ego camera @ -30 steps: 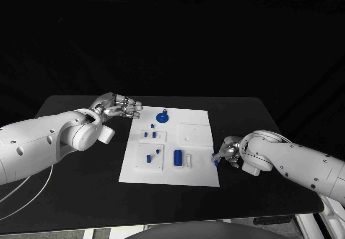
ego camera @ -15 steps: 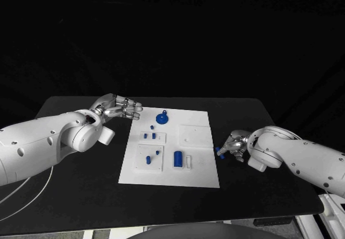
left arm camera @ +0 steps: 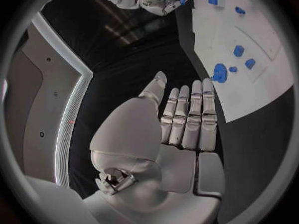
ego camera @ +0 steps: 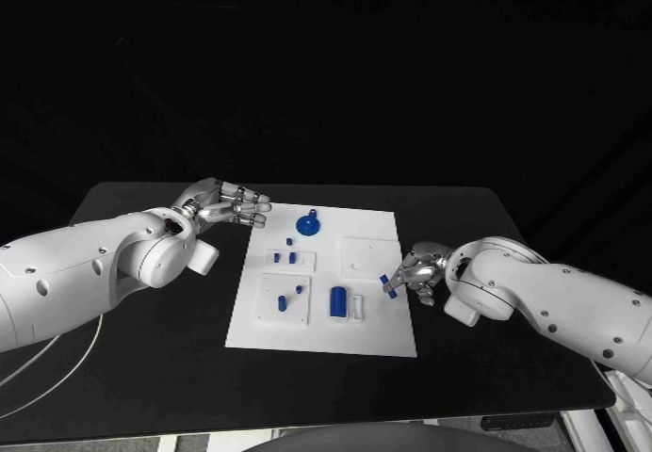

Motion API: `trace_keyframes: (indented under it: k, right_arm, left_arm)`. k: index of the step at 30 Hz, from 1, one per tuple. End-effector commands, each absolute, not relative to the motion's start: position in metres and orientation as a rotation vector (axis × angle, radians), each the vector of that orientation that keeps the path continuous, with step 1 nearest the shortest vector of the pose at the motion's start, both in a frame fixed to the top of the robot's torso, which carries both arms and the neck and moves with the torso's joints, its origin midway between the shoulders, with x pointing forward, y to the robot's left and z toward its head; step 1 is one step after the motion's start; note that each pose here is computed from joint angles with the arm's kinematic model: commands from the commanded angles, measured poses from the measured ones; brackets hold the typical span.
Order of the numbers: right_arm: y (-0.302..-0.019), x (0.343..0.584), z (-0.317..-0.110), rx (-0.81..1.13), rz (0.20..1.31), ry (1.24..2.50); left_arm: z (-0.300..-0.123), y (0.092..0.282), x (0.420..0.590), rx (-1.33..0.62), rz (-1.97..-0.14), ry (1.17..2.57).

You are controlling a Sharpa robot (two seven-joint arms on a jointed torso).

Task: Assemble the parts on the task board

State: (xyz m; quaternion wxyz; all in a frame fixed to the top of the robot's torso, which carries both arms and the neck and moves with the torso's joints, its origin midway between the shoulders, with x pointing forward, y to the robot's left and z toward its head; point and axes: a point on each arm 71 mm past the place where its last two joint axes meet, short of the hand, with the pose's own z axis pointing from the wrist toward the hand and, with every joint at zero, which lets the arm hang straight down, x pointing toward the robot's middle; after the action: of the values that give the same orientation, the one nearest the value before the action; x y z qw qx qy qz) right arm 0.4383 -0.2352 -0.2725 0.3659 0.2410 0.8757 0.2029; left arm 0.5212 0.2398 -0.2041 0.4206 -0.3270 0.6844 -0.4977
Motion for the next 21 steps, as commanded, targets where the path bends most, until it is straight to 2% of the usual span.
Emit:
trace_keyframes:
  k: [1,10,21]
  right_arm:
    - [-0.227,0.436,-0.276,0.664,0.541,2.261]
    - [-0.202,0.431,-0.294,0.639,0.510,2.300]
    - [-0.188,0.429,-0.304,0.594,0.471,2.312]
  left_arm:
    - [-0.203,0.238,0.521,-0.818,-1.264,1.714]
    - [-0.204,0.236,0.522,-0.815,-1.268,1.718]
    - [-0.204,0.234,0.522,-0.814,-1.272,1.723]
